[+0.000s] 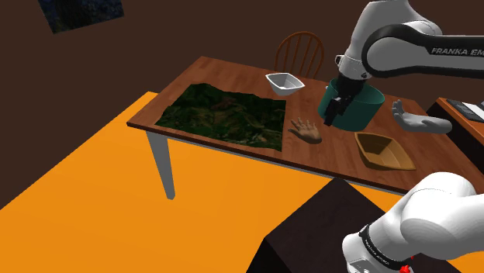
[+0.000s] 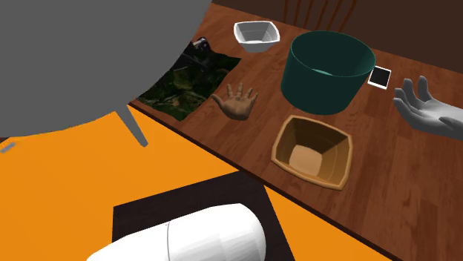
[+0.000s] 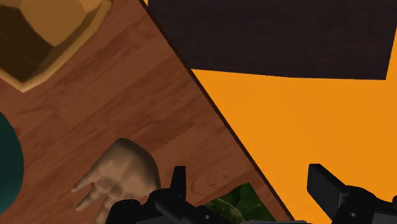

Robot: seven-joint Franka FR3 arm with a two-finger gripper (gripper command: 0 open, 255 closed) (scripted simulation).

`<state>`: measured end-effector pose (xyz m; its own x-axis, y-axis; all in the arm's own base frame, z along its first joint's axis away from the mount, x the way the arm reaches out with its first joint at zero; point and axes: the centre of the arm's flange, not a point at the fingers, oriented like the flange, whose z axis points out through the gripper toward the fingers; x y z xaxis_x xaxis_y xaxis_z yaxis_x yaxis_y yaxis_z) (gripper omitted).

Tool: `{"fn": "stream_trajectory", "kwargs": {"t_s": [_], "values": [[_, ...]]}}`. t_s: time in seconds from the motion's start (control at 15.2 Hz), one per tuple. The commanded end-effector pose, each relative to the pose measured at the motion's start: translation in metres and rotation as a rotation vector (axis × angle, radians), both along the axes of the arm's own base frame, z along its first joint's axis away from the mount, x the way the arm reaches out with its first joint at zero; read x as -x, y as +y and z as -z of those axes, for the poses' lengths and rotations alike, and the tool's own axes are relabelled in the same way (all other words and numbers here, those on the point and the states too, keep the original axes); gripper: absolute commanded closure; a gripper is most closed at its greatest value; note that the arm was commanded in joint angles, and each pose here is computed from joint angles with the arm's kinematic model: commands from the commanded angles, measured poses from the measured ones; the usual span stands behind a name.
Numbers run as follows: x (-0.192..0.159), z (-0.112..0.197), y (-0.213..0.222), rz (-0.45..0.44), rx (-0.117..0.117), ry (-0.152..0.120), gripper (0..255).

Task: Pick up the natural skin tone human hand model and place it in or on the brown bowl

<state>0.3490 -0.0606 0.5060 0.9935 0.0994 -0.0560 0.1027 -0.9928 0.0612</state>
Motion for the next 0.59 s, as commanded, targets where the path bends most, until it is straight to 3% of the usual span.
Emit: {"fn": "stream_trajectory", "kwargs": {"t_s": [0.0, 0.53], "values": [[-0.012, 0.022, -0.012, -0.033, 0.000, -0.010, 0], [-0.066, 0.096, -0.057, -0.156, -0.001, -0.039, 0]]}}
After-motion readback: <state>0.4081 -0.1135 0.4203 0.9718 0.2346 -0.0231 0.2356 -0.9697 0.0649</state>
